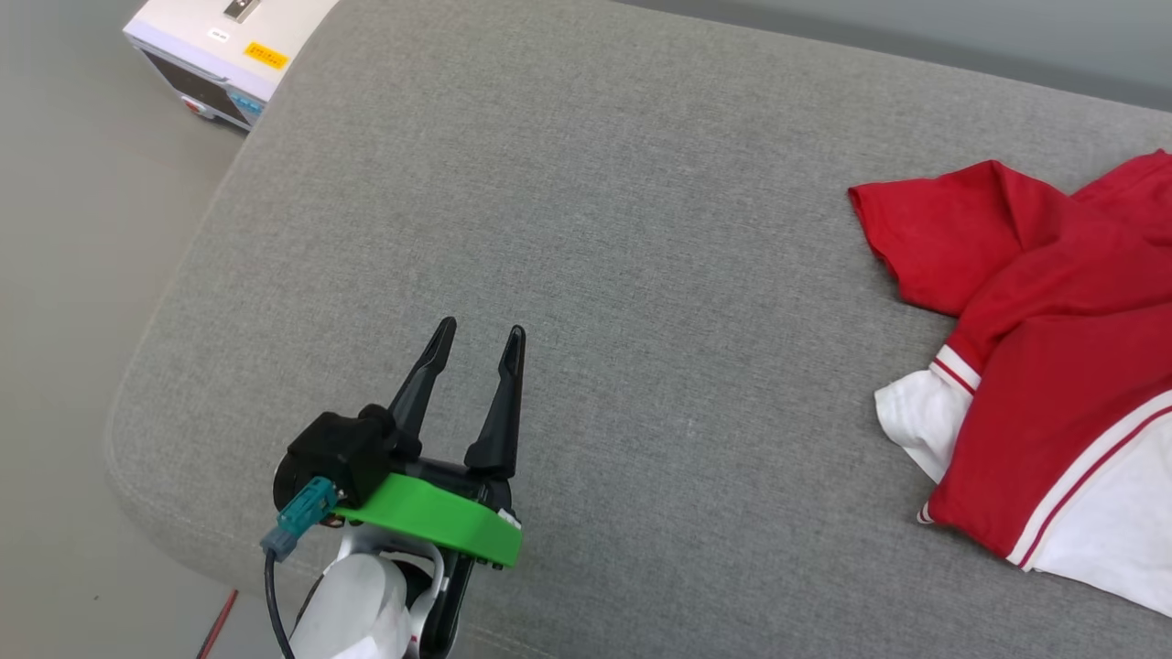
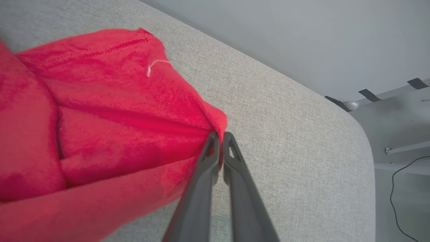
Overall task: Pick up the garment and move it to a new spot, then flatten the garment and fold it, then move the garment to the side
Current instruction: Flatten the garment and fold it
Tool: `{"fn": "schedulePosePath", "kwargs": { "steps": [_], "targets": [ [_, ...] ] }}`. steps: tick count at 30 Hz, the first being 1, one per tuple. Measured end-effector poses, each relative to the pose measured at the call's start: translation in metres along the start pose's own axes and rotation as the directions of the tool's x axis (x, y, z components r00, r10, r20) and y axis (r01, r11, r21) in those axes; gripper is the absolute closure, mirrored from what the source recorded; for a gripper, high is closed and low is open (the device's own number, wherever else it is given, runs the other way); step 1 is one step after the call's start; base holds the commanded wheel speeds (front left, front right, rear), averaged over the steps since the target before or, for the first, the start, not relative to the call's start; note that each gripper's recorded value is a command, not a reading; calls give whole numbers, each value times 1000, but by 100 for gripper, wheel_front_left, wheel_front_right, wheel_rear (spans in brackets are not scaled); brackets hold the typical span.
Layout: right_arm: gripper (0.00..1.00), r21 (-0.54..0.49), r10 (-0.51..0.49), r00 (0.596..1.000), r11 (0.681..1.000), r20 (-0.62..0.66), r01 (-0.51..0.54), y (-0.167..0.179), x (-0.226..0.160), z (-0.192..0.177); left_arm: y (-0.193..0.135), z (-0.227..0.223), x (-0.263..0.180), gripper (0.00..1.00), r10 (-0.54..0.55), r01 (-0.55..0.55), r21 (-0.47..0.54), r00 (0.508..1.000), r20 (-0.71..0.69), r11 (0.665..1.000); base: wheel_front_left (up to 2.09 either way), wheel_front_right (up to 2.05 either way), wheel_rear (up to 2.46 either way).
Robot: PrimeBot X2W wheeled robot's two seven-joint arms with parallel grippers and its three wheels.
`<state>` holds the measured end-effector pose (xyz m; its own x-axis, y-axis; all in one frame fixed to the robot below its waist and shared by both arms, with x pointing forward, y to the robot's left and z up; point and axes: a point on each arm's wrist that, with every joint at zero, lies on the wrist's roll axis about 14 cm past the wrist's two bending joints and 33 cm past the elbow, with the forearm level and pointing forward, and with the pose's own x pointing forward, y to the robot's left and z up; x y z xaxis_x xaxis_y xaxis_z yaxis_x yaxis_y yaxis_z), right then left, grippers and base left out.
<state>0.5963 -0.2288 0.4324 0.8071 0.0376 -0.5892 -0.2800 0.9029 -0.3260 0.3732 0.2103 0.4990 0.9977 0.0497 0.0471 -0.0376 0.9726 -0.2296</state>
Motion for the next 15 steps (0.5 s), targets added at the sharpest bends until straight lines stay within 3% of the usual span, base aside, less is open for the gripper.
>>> {"fn": "schedulePosePath", "kwargs": {
  "steps": [9, 15],
  "targets": [
    [0, 102, -16, 974, 995, 228, -8, 6, -26, 32, -14, 3, 4, 0, -60, 60, -3, 998, 10, 998, 0, 0, 0],
    [0, 166, -35, 888, 985, 459, -47, 10, -69, 65, -34, 7, 8, 0, -119, 120, -27, 992, 30, 992, 0, 0, 0]
  ]
}}
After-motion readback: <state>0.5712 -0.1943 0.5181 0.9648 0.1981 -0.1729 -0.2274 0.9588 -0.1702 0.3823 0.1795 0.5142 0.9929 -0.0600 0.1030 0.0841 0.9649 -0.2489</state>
